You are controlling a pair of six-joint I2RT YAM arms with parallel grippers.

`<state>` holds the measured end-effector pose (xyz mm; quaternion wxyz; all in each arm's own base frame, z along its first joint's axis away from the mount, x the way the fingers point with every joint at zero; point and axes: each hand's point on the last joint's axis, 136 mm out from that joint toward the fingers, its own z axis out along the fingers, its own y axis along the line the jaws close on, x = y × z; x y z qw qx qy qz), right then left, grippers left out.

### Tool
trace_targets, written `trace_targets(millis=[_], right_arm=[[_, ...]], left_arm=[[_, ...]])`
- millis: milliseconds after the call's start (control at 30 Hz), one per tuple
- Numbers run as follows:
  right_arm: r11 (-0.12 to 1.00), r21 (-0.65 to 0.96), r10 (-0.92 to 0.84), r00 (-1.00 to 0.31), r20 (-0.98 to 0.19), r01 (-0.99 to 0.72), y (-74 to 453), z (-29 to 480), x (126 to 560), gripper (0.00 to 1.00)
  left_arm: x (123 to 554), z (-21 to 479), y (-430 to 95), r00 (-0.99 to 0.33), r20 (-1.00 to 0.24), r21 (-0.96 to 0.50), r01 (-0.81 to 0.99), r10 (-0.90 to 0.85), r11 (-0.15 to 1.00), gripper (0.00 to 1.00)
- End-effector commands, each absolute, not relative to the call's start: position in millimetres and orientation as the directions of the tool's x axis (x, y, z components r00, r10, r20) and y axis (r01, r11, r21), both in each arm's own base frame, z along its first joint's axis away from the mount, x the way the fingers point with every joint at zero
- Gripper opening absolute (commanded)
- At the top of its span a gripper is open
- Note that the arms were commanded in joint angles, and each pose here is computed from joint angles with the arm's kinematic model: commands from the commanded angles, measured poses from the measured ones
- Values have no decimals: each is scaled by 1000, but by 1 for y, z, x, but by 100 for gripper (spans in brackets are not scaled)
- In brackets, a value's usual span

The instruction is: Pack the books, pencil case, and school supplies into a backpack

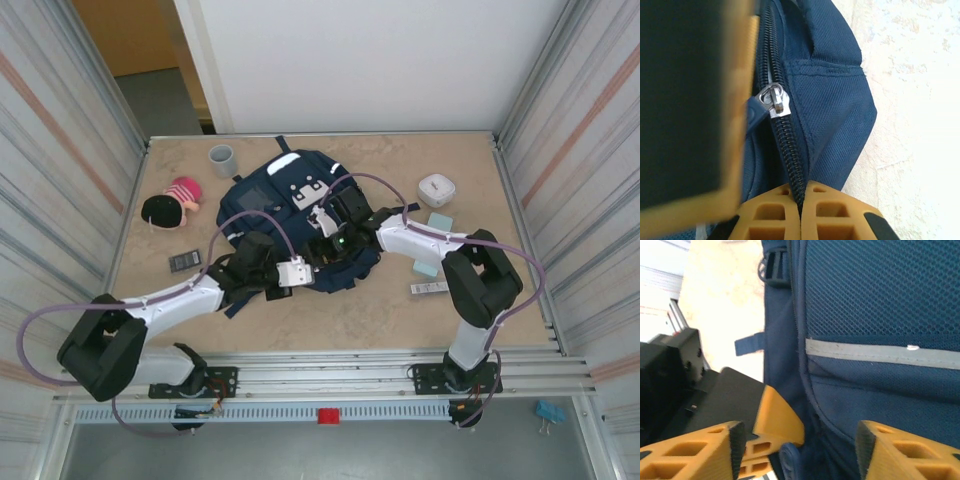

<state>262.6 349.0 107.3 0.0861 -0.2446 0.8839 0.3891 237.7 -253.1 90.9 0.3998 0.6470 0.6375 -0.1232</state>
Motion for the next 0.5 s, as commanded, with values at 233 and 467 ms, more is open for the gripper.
trace_targets(millis=[233, 467], right_arm=[[598, 601, -378, -848, -372, -530, 338, 120, 264, 20], [624, 645, -178, -883, -434, -442, 314, 148, 285, 7]], left_arm=[[247, 125, -258, 160, -750, 379, 899, 642, 219, 0], [255, 113, -249, 87, -722, 364, 891, 686, 270, 0]])
